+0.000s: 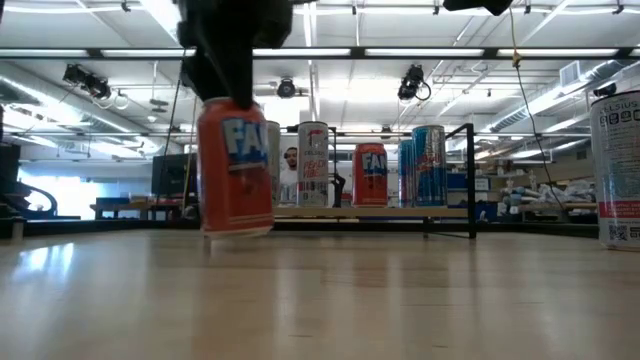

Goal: Place canned beverage on shelf
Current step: Put the orange soda can aligned with the other orange soda can on the shelf

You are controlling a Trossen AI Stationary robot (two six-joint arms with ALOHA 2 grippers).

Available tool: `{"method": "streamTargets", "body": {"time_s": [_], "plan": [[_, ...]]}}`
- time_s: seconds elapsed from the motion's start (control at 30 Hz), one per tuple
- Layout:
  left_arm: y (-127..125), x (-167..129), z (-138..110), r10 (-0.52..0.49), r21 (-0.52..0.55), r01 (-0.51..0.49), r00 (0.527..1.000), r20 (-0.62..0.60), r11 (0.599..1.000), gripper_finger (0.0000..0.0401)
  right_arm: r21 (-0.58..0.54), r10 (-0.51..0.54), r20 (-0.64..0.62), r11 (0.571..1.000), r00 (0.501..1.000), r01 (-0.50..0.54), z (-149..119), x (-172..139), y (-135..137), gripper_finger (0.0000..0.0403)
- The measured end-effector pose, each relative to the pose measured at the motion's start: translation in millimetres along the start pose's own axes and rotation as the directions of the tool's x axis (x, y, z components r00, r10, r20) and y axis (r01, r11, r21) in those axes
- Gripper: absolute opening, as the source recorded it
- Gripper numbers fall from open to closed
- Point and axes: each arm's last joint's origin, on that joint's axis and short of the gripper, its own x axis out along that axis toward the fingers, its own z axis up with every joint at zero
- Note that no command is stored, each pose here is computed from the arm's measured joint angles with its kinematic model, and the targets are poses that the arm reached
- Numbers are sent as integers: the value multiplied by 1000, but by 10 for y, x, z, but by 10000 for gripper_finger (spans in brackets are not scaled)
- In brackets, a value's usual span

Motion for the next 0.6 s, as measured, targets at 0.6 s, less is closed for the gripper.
{"method": "streamTargets", "body": {"time_s": [0.6], "plan": [[596, 42, 381, -45, 5, 46, 998, -36, 999, 290, -50, -70, 31, 996, 997, 71, 10, 1, -22, 352]]}}
